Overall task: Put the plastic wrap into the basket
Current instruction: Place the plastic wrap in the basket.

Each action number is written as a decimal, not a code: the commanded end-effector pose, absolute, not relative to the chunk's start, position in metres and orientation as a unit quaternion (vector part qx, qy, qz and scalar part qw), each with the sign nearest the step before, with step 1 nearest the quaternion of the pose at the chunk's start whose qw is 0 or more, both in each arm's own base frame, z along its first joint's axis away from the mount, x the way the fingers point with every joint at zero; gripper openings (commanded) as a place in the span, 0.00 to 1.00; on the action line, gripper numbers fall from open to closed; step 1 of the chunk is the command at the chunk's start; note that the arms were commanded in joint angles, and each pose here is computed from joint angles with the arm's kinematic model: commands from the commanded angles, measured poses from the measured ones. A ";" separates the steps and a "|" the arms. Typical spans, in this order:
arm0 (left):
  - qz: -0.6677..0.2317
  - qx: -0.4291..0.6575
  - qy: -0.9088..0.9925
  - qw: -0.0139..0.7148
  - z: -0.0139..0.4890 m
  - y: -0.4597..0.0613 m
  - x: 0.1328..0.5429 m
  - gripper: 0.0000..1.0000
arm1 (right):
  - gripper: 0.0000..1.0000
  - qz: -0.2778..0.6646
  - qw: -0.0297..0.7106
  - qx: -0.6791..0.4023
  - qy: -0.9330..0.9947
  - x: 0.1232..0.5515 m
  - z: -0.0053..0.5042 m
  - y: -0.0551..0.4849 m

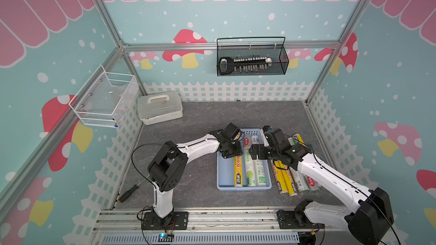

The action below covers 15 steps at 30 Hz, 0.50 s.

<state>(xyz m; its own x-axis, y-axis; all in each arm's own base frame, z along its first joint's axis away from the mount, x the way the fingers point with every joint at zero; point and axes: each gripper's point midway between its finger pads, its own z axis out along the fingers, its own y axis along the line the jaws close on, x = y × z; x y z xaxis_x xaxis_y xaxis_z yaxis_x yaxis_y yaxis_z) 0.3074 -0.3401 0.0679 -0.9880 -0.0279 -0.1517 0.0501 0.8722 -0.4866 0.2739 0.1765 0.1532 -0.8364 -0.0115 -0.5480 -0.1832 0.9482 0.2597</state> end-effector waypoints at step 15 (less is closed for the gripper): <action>-0.259 0.003 0.964 0.059 0.058 -0.353 0.306 0.49 | 0.99 0.133 0.279 -0.060 0.949 0.277 0.158 0.172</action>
<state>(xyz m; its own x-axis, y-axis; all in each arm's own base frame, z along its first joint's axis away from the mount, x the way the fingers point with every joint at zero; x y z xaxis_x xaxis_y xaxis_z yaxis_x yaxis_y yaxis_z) 0.3081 -0.3426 0.0526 -0.9918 -0.0370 -0.1225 0.0260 0.8789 -0.4762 0.2737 0.1778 0.1515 -0.8440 -0.0361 -0.5351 -0.1974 0.9486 0.2474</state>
